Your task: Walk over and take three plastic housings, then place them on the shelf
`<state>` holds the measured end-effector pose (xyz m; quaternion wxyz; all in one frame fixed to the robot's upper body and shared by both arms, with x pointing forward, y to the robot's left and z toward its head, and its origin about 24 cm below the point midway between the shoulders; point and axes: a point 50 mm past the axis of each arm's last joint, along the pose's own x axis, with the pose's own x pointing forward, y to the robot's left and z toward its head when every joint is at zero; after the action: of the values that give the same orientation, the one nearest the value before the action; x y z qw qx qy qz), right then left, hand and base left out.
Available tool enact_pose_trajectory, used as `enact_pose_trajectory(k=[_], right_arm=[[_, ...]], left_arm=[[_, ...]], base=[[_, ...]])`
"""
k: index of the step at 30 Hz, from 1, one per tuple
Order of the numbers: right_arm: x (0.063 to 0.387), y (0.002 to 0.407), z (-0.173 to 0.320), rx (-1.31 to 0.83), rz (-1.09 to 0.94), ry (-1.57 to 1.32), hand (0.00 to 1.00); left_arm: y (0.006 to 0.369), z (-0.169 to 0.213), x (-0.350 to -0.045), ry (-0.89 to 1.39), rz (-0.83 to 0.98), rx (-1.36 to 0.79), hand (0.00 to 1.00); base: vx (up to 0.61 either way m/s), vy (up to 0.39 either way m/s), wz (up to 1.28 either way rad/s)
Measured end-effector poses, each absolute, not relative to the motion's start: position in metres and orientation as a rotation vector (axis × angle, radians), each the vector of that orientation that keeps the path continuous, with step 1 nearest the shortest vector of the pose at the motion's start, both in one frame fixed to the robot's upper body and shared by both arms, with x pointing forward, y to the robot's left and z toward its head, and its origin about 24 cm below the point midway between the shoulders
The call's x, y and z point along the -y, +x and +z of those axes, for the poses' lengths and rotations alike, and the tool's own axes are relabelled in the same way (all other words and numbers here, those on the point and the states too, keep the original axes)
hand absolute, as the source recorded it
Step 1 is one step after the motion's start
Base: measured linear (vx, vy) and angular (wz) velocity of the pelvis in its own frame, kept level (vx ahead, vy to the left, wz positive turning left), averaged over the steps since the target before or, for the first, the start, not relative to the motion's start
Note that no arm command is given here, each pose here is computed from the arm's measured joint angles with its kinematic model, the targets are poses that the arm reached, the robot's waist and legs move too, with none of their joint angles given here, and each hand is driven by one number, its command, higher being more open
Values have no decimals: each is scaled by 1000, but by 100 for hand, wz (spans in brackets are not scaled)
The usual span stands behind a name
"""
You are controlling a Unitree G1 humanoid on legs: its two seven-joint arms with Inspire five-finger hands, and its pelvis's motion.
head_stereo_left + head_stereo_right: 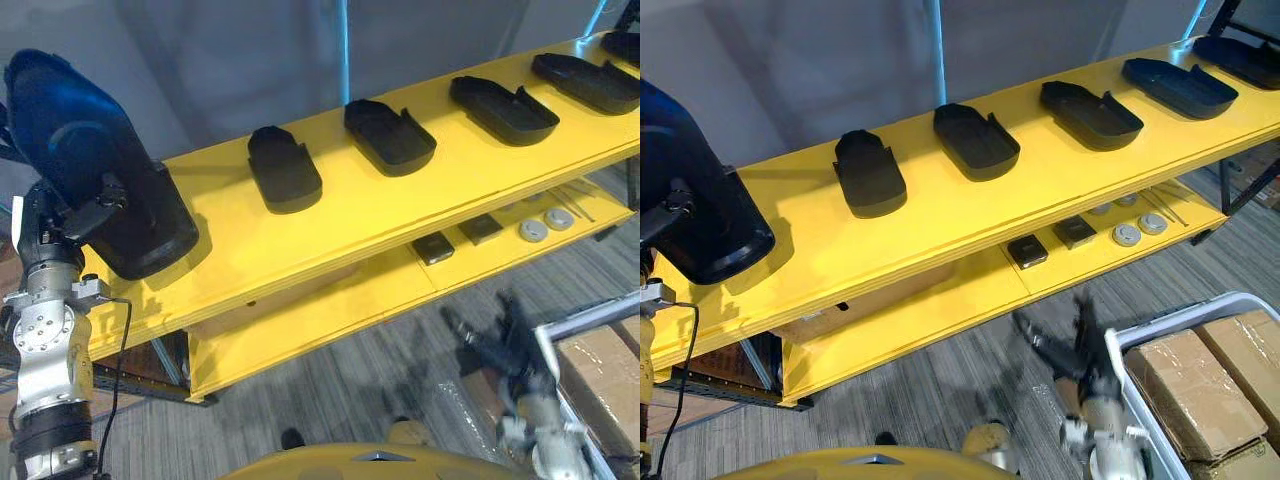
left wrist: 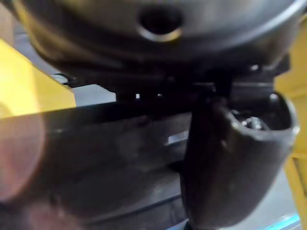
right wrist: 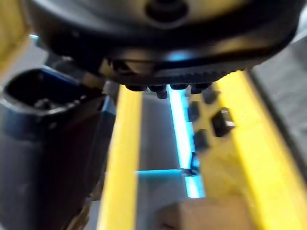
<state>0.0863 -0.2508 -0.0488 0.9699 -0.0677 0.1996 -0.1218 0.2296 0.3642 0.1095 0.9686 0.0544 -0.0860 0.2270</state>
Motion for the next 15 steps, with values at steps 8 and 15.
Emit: enact_pose_trajectory(k=[8, 15], right_arm=[[248, 26, -106, -767, -322, -103, 100], [245, 17, -124, -911, -353, -67, 100]], left_arm=[[239, 76, -394, 29, 433, -163, 0], [249, 107, -423, 122, 375, -318, 0]], base=[[-13, -4, 5], [3, -5, 7]])
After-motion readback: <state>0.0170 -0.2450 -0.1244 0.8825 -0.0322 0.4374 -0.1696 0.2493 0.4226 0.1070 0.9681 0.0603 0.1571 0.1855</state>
